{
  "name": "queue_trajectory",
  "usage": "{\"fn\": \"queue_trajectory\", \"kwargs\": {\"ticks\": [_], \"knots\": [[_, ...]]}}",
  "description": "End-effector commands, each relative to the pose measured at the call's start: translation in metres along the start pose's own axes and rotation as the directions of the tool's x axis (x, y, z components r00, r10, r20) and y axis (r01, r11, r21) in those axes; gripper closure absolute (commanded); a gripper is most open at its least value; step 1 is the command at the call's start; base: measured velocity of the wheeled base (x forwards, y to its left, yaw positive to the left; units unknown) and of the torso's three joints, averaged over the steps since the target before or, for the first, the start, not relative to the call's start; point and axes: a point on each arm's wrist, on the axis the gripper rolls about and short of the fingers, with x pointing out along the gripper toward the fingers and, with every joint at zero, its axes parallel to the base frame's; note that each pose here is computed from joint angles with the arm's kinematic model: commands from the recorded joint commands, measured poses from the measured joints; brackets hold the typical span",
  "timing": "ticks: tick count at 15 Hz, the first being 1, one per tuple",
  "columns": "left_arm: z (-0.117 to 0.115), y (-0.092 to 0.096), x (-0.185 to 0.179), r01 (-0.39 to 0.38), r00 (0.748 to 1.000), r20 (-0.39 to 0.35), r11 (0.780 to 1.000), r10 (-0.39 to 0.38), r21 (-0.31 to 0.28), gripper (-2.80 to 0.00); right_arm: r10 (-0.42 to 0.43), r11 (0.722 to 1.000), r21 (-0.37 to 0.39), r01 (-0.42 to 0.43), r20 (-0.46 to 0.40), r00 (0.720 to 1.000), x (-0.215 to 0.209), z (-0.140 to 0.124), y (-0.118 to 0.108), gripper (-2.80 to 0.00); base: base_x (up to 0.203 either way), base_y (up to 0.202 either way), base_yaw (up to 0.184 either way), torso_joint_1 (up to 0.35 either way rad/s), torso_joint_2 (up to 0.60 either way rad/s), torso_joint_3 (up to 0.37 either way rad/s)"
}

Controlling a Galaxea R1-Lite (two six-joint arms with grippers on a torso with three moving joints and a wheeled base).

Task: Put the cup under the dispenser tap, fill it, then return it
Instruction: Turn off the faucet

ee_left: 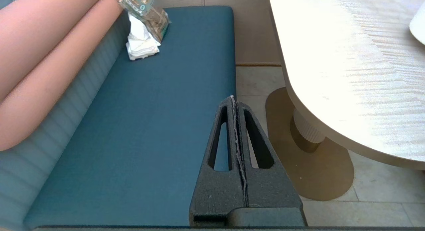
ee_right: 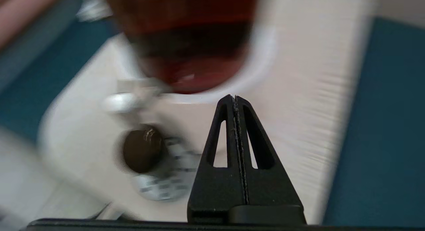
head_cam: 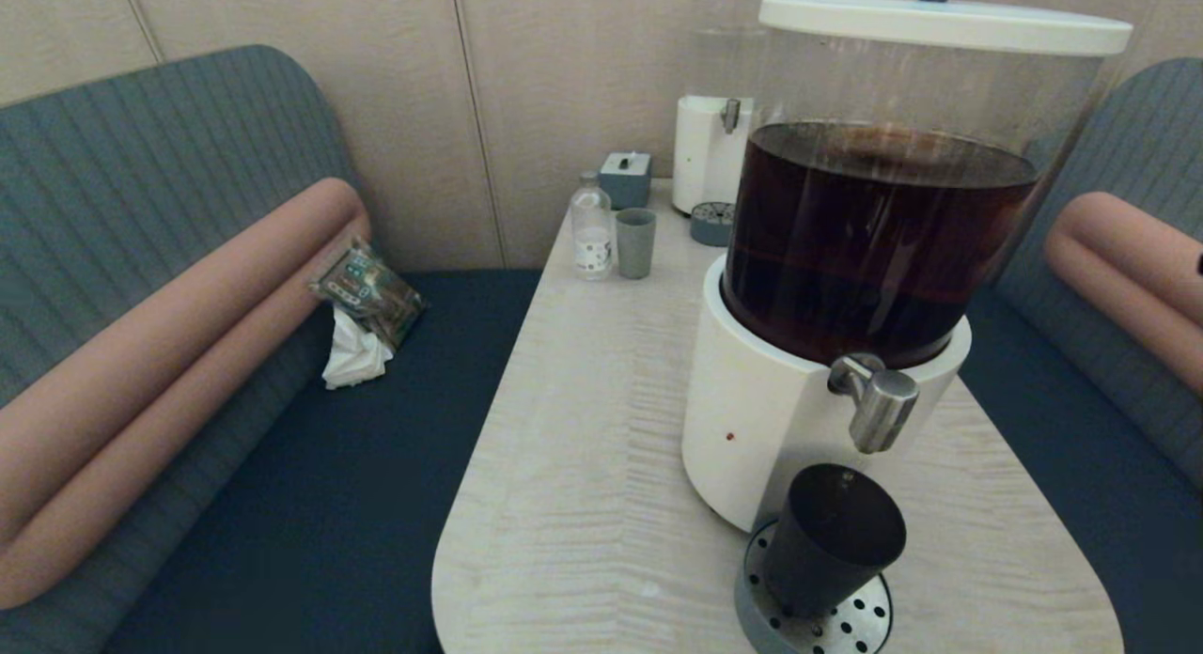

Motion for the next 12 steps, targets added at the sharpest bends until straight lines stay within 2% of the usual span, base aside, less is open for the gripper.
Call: {"fn": "queue_trajectory", "kwargs": {"ticks": [1,7,12], "knots": [[0.0,0.0,0.0,-0.002,1.0,0.0,1.0,0.002,0.0,0.0,-0.093,0.996,0.01,0.093,0.068,0.993,-0.028,-0.003,-0.006,0.0,0.0,0.0,0.0,0.0,0.0,0.0],[0.0,0.0,0.0,0.0,1.0,-0.001,1.0,0.0,0.0,0.0,-0.249,0.968,0.024,0.249,0.169,0.954,-0.077,-0.02,-0.001,0.0,0.0,0.0,0.0,0.0,0.0,0.0],[0.0,0.0,0.0,0.0,1.0,0.0,1.0,0.0,0.0,0.0,-0.258,0.966,0.027,0.259,0.229,0.939,-0.102,-0.037,0.005,0.0,0.0,0.0,0.0,0.0,0.0,0.0]]}}
